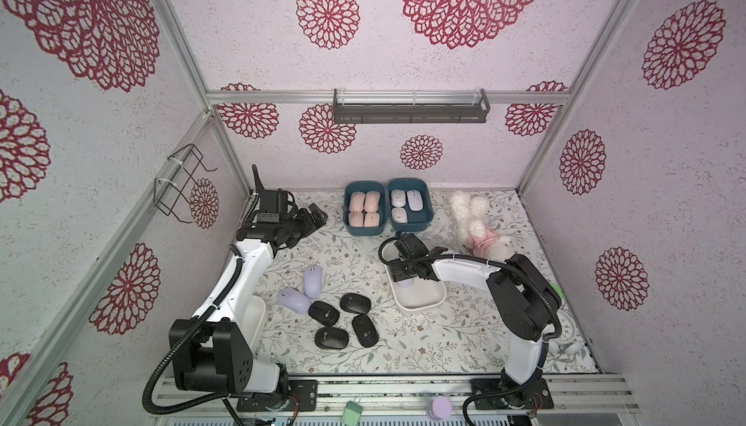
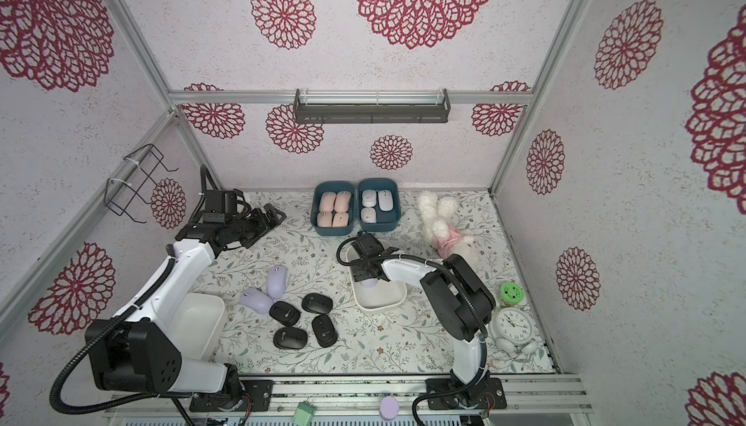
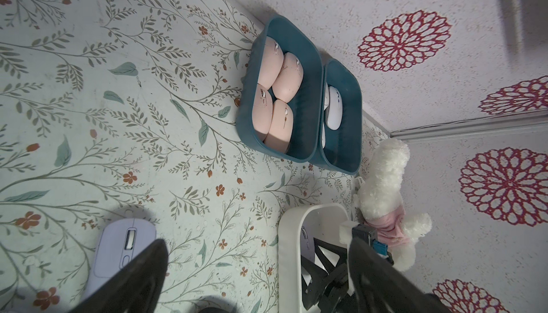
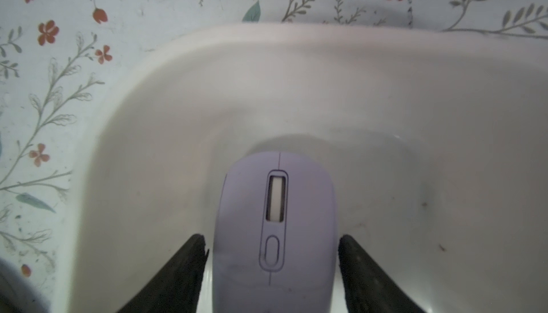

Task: Place the mice by color into the storage box
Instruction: Place the mouse in the storage box, then adjust the mouse at the center of the board.

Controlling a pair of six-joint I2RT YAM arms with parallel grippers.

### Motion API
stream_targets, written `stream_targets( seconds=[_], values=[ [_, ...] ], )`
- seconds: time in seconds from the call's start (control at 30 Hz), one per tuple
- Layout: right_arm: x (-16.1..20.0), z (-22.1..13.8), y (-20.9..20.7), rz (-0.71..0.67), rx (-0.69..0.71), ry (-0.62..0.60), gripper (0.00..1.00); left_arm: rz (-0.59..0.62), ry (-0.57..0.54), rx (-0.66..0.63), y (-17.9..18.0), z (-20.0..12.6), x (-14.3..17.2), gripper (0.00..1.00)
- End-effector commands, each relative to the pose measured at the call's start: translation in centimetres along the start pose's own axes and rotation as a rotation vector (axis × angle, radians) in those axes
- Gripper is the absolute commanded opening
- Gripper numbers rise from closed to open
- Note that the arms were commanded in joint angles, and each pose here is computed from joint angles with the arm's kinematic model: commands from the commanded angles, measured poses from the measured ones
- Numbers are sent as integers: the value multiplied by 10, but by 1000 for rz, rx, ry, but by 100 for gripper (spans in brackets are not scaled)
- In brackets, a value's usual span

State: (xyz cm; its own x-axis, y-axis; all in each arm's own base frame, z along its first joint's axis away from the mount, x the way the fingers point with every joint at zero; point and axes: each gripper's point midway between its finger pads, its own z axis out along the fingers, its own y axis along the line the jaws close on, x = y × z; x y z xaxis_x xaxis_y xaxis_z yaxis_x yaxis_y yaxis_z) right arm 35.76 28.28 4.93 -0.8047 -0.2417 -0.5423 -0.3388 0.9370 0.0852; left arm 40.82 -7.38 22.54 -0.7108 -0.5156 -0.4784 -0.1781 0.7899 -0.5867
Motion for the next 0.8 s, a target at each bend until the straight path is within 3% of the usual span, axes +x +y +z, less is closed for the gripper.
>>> stream_targets(
  seconds=[0.0,0.17,0.3,0.47,0.77],
  values=[
    [-38,-42,3,21,-8,-110,74,15,-42,5,-4,-10,-15,97],
    [-59,-89,23,15,-11,-204,73,-3,-121,-60,13,-27,-32,97],
    [-70,-105,71,-24,-133,-244,73,-46,-209,-157,40,-45,-51,97],
    [-74,-89,142,-49,-255,-238,73,-68,-298,-243,66,-67,-68,97],
    [-73,-34,211,-78,-243,-226,76,-63,-338,-291,75,-78,-74,97]
  ],
)
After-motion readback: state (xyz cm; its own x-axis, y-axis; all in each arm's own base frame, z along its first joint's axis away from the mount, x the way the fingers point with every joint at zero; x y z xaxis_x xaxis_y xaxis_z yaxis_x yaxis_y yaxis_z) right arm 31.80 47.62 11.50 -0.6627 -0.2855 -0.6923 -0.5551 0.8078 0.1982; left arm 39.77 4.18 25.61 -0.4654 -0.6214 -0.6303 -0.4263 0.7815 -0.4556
